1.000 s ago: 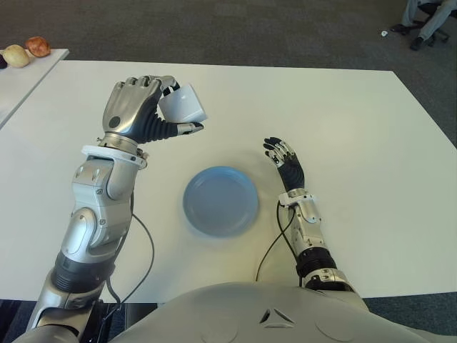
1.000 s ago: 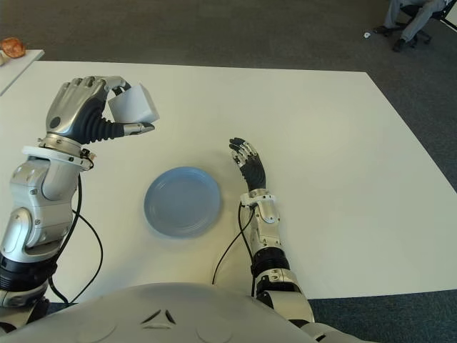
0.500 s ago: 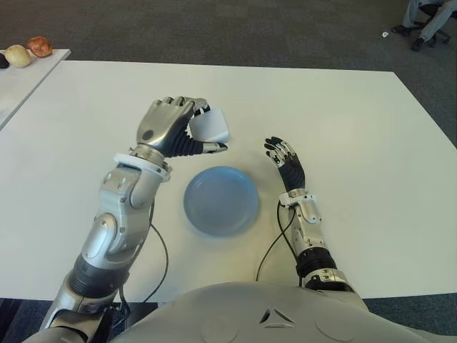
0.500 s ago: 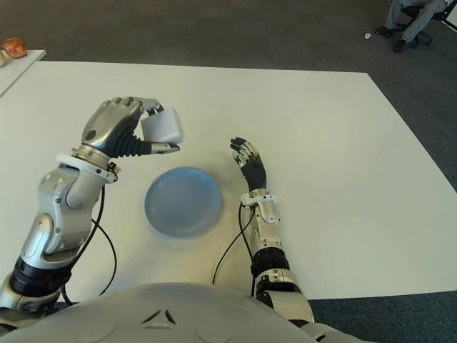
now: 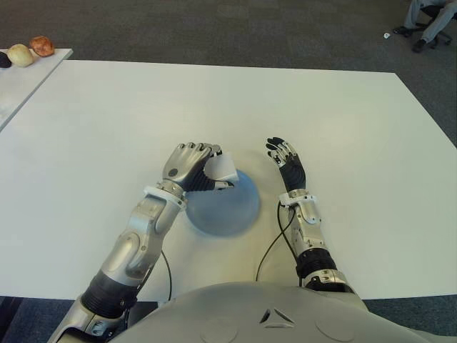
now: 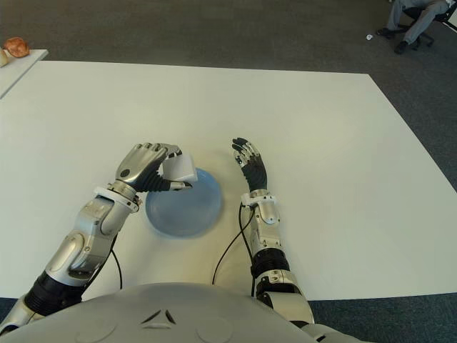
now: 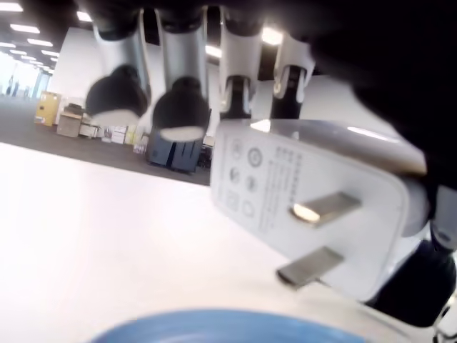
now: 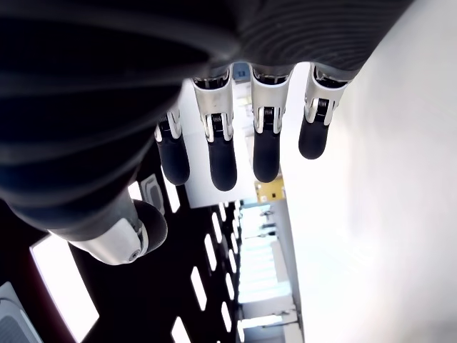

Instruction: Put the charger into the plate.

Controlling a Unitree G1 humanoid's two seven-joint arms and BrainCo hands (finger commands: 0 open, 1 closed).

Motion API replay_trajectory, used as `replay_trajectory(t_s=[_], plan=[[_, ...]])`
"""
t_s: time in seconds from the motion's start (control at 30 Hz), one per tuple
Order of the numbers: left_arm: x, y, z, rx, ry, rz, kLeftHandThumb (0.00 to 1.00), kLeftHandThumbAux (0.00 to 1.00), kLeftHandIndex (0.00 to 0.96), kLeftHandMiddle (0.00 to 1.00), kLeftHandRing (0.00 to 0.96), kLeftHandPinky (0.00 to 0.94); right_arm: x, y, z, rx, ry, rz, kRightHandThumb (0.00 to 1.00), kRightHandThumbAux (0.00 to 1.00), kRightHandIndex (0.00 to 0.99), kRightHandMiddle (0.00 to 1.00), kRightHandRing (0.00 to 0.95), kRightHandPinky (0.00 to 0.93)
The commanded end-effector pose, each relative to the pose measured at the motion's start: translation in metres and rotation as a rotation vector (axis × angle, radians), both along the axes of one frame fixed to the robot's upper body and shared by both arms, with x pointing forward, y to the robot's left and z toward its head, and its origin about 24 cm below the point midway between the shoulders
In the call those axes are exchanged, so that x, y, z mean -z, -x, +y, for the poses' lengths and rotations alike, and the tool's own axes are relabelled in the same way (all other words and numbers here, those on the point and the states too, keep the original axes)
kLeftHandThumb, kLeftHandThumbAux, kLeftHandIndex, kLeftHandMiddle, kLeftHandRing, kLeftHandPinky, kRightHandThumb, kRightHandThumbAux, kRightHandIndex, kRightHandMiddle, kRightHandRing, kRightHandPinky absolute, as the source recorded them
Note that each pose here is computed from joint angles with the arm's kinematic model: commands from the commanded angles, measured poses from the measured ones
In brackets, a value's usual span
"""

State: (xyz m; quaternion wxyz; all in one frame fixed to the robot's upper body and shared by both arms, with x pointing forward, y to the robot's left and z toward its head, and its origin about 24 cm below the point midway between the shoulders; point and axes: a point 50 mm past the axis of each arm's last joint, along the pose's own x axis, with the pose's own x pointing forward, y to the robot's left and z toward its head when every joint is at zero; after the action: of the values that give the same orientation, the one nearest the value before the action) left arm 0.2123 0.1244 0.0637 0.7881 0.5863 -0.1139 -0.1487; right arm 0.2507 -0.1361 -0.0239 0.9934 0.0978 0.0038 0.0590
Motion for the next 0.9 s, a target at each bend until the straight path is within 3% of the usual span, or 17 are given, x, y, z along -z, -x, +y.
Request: replay_trajectory(t_s=[0.03,0.3,0.9], plan=[[0.011,0.002,0.002,0.016,0.016,0.013,0.855,0.666,0.404,0.544,0.858,0.849,0.03,0.023,0.004,0.008,-0.028,0.171,0.017,0.623,0.2,0.231,0.175,0.153],[0.023,0.007,0.003,0.038,0.036,0.056,0.855,0.666,0.402,0.543,0.856,0.832,0.03,0.024,0.004,0.007,-0.024,0.169,0.01,0.613,0.195,0.231,0.172,0.145],[0.027,0.014,0.003,0.035,0.053,0.08,0.853,0.667,0.402,0.543,0.837,0.804,0.029,0.024,0.005,0.002,-0.024,0.165,0.01,0.607,0.191,0.231,0.173,0.149]])
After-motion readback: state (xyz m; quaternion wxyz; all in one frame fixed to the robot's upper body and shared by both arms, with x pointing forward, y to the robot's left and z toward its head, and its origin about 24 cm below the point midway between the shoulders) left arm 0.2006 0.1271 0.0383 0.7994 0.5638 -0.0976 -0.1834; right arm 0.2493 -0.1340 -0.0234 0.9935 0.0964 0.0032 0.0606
